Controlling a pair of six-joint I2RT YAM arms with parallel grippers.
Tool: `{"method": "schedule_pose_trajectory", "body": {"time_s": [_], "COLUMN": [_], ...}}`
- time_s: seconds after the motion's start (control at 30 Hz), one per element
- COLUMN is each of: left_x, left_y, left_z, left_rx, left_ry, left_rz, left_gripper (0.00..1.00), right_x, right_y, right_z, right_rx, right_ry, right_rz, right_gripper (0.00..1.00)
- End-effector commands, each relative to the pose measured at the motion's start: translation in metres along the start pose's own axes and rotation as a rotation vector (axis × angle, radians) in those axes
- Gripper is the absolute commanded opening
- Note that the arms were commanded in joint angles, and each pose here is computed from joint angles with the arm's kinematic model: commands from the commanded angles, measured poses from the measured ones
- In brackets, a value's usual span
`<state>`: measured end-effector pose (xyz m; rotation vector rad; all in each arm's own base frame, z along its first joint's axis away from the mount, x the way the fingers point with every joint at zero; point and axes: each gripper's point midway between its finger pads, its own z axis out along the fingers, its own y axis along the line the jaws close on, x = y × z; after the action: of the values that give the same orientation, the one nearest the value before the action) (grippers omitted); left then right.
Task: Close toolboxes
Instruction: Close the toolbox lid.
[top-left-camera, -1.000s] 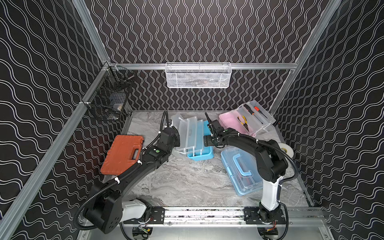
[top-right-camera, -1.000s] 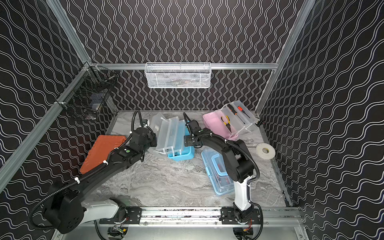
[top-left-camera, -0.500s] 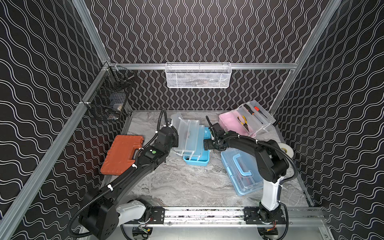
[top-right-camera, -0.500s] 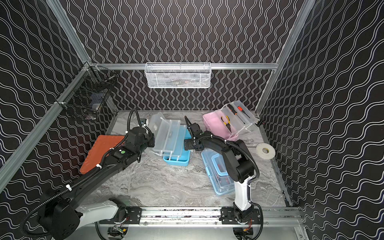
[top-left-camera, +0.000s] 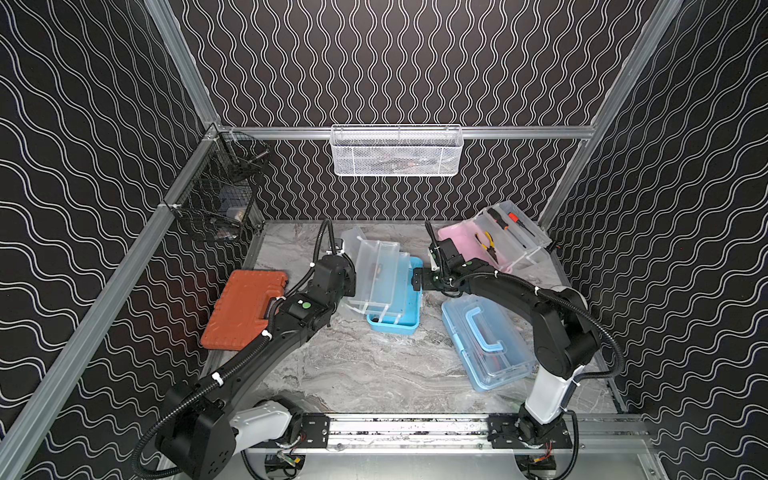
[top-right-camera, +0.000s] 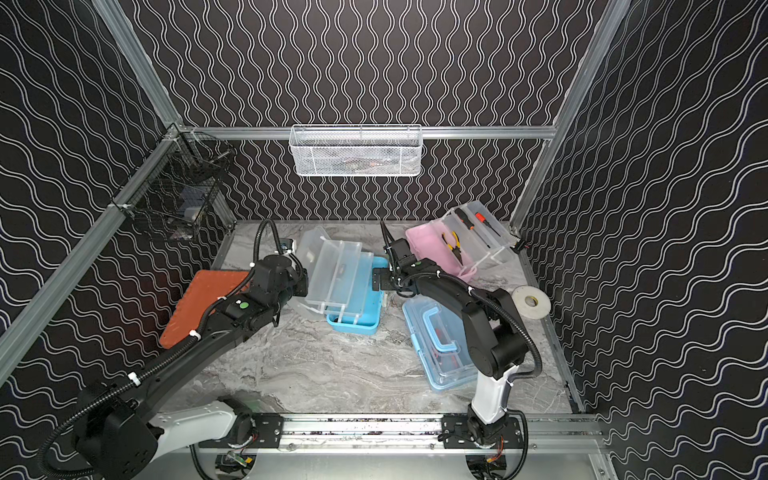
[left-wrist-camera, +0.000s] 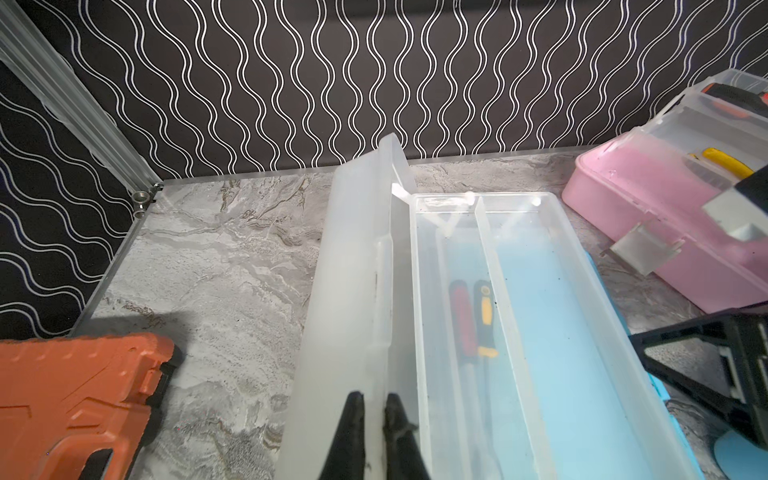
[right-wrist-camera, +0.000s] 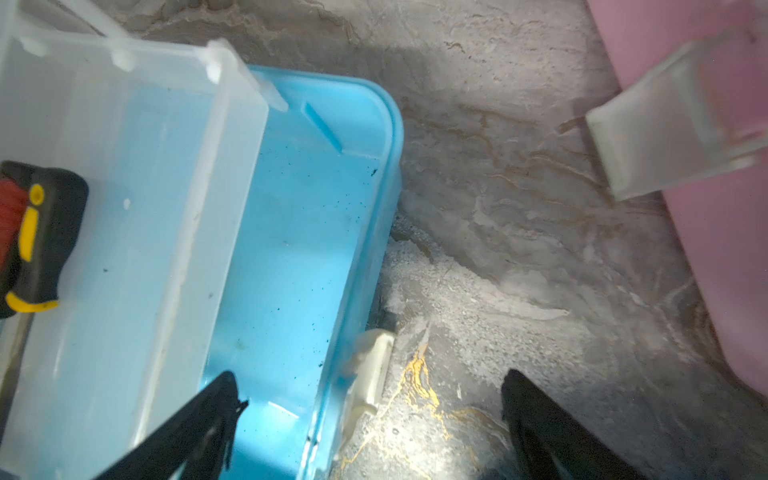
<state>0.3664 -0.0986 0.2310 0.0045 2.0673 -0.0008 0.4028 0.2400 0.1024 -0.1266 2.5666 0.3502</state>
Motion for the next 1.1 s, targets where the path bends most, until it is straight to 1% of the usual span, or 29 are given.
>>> {"method": "schedule_pose_trajectory", "body": {"time_s": [0.0, 0.13, 0.27, 0.37, 0.5, 0.63, 0.73, 0.9, 1.0, 1.07], "left_x": [-0.026, -0.026, -0.026, -0.024, -0.023, -0.019, -0.016, -0.013, -0.013, -0.011], "left_y": [-0.005, -0.009, -0.02, -0.032, -0.049, -0.063, -0.074, -0.093, -0.104, -0.111], "left_z": [-0.004, -0.004, -0.004, -0.007, -0.01, -0.012, -0.014, -0.018, -0.02, -0.021], "left_rx": [0.024, 0.044, 0.1, 0.144, 0.185, 0.211, 0.238, 0.278, 0.298, 0.305], "left_ry": [-0.092, -0.09, -0.095, -0.103, -0.108, -0.109, -0.111, -0.119, -0.121, -0.118], "left_rz": [-0.025, -0.023, -0.024, -0.009, 0.032, 0.075, 0.094, 0.125, 0.144, 0.167], "left_gripper": [0.11, 0.11, 0.11, 0.12, 0.12, 0.12, 0.13, 0.13, 0.13, 0.13], "right_x": [0.003, -0.001, -0.014, -0.02, -0.021, -0.025, -0.028, -0.026, -0.027, -0.032], "right_y": [-0.005, 0.002, 0.008, 0.012, 0.016, 0.013, 0.006, 0.005, 0.0, -0.009], "right_z": [-0.01, -0.023, -0.039, -0.041, -0.032, -0.029, -0.026, -0.017, -0.022, -0.034], "right_rx": [0.017, -0.032, -0.091, -0.104, -0.11, -0.102, -0.065, -0.081, -0.055, -0.012], "right_ry": [0.001, -0.026, -0.082, -0.086, -0.061, -0.08, -0.075, -0.062, -0.074, -0.103], "right_rz": [-0.004, 0.008, 0.05, 0.068, 0.083, 0.107, 0.115, 0.122, 0.117, 0.111], "right_gripper": [0.99, 0.95, 0.91, 0.87, 0.84, 0.8, 0.78, 0.73, 0.73, 0.73]}}
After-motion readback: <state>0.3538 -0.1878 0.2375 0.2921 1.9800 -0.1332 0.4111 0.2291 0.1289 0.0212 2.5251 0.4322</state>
